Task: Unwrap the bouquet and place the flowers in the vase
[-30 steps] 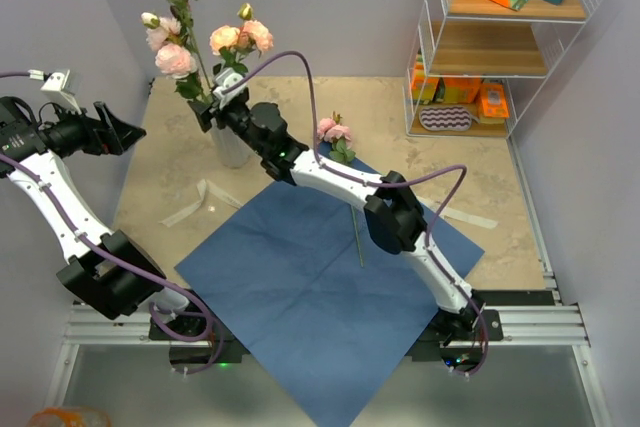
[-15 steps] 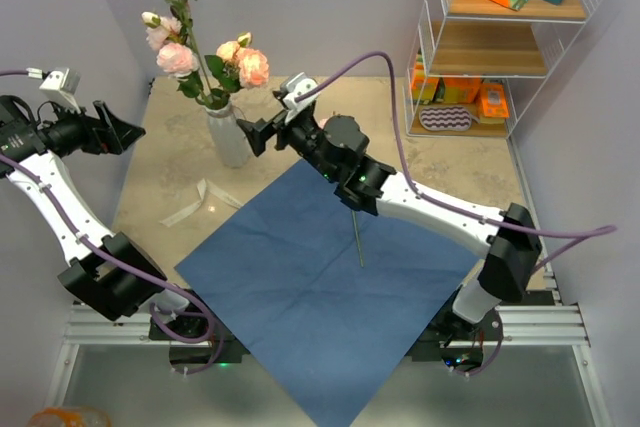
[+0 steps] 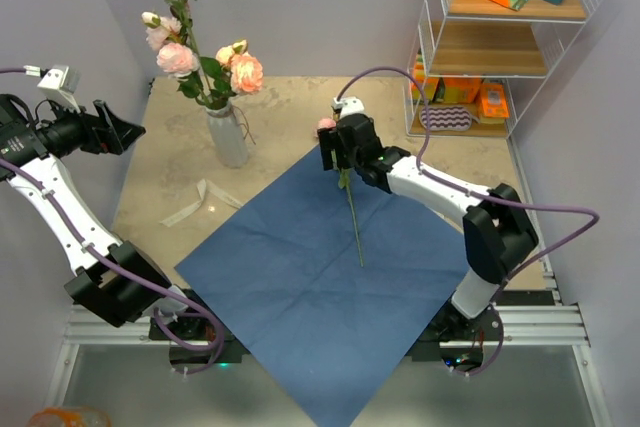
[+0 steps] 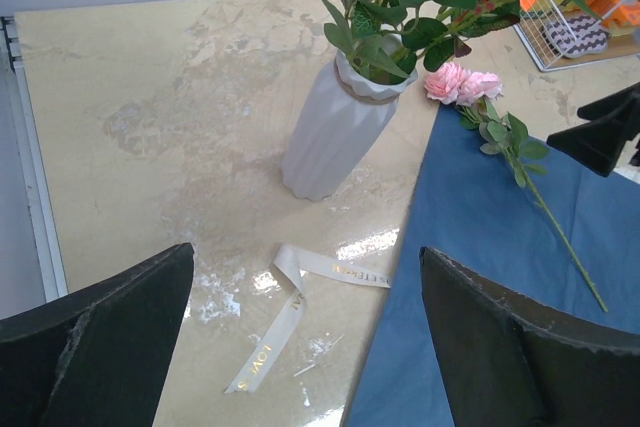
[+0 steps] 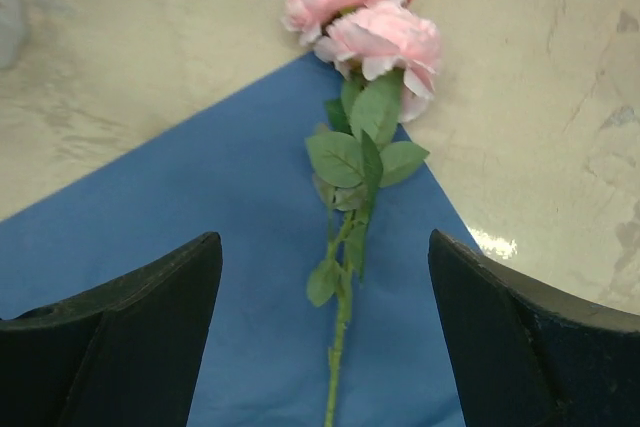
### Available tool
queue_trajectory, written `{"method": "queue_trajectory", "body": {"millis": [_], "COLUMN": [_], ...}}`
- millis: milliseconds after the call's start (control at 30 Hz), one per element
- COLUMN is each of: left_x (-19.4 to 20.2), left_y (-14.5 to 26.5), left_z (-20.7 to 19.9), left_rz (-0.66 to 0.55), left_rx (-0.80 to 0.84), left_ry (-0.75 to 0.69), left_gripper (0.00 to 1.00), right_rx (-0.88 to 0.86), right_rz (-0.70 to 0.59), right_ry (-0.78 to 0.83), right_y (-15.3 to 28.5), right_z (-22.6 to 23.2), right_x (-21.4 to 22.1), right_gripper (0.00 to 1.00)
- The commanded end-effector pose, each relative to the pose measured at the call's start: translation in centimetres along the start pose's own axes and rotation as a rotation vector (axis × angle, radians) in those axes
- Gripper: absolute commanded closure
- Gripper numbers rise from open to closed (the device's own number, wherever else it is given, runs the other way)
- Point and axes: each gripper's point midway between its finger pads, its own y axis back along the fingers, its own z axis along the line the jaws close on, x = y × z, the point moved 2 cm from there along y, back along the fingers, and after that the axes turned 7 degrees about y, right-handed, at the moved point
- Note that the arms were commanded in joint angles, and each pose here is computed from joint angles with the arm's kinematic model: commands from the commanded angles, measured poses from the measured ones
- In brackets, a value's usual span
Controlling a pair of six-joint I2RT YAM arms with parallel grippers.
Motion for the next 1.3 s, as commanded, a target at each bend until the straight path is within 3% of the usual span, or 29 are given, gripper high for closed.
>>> {"method": "queue_trajectory", "body": {"millis": [0, 233, 533, 633, 667, 733, 867, 967, 1000, 1200, 1267], "left_x": [-1.3, -1.2, -1.2, -1.2, -1.2, -1.2, -1.3, -1.2, -1.2, -1.1, -1.3], "left_y": [0.6, 0.6, 0.5, 0.5, 0.6, 0.5, 0.6, 0.6, 0.6, 0.5, 0.4], "left_z": [-1.1, -0.9, -1.0, -0.9, -0.8, -0.8, -0.8, -0.8, -0.8, -0.5, -0.3], "left_rz": [-0.03, -0.023, -0.024, -0.022, -0.022, -0.019, -0.02, -0.018, -0.018, -0.013, -0.012], "left_rx": [0.012, 0.016, 0.021, 0.016, 0.013, 0.01, 0.002, 0.001, 0.001, -0.004, -0.004], "left_ry": [-0.056, -0.069, -0.08, -0.085, -0.086, -0.087, -0.093, -0.092, -0.095, -0.087, -0.084], "left_gripper": [0.01, 0.01, 0.01, 0.01, 0.01, 0.01, 0.01, 0.01, 0.01, 0.01, 0.01], "right_rx": [0.014, 0.047, 0.102, 0.081, 0.076, 0.06, 0.051, 0.047, 0.049, 0.037, 0.018], "right_rz": [0.085, 0.23, 0.275, 0.292, 0.288, 0.297, 0.298, 0.293, 0.284, 0.157, 0.05], "right_ry": [-0.022, 0.01, -0.005, -0.013, -0.02, -0.033, -0.043, -0.048, -0.055, -0.107, -0.134], "right_y": [-2.4, -6.9, -8.4, -8.7, -8.8, -8.9, -9.0, -8.9, -8.8, -6.3, -3.8], "right_z": [0.1, -0.3, -1.8, -1.4, -1.4, -1.0, -1.0, -0.9, -1.1, -1.4, -1.7], "right_x": [1.9, 6.2, 8.3, 9.4, 9.5, 9.9, 10.1, 9.7, 9.3, 4.0, -0.4], "right_gripper": [0.13, 0.15, 0.21, 0.32, 0.42, 0.52, 0.63, 0.85, 0.97, 1.0, 1.0]}}
